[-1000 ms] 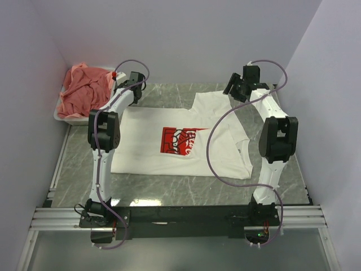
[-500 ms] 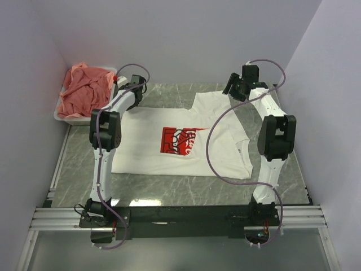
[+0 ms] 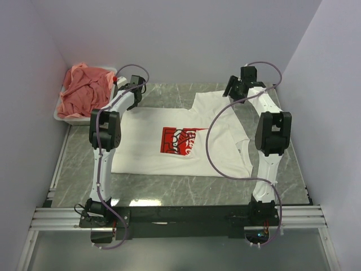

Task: Fold and stack the t-shirts
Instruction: Fold the tshirt

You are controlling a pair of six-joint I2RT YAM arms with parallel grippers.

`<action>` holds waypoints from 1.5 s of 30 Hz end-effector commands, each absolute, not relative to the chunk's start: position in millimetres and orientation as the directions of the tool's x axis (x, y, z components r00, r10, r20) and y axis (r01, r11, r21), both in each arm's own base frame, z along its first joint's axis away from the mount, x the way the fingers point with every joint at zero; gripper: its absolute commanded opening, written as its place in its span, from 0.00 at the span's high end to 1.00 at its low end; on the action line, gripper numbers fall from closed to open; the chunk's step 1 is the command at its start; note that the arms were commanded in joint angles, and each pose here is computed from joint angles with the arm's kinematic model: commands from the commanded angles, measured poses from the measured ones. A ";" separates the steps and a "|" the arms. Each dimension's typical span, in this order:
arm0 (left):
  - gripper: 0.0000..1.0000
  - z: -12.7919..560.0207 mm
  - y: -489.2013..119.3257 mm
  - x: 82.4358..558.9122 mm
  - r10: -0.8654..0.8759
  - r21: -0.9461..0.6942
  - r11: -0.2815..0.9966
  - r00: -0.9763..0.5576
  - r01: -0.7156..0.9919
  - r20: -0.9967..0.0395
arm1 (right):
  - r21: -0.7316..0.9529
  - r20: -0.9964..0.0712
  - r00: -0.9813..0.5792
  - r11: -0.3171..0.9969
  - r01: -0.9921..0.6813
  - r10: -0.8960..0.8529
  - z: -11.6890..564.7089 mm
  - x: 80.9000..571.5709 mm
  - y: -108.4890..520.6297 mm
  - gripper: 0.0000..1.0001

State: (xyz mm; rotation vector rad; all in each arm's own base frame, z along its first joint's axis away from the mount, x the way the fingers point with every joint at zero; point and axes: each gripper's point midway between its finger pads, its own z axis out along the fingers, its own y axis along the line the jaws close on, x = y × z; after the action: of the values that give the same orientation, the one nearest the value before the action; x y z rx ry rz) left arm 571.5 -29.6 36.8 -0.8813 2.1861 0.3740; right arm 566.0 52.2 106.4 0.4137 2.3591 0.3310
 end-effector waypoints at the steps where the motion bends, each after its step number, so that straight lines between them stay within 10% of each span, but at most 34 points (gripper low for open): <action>1: 1.00 64.4 -28.0 580.5 -0.483 -0.061 0.724 -0.442 -0.687 -0.756 | 0.324 -0.649 -0.663 0.924 0.202 0.373 121.7 583.3 34.0 0.30; 45: 1.00 76.9 -34.8 583.1 -0.500 -0.132 0.749 -0.423 -0.649 -0.756 | 0.444 -0.514 -0.738 0.872 0.206 0.437 69.9 608.9 43.4 0.73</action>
State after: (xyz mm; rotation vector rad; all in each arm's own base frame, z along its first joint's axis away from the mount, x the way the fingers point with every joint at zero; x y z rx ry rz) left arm 572.1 -33.1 34.8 -0.8652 2.1808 0.3001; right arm 603.0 40.2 57.9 0.4962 2.4250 0.4734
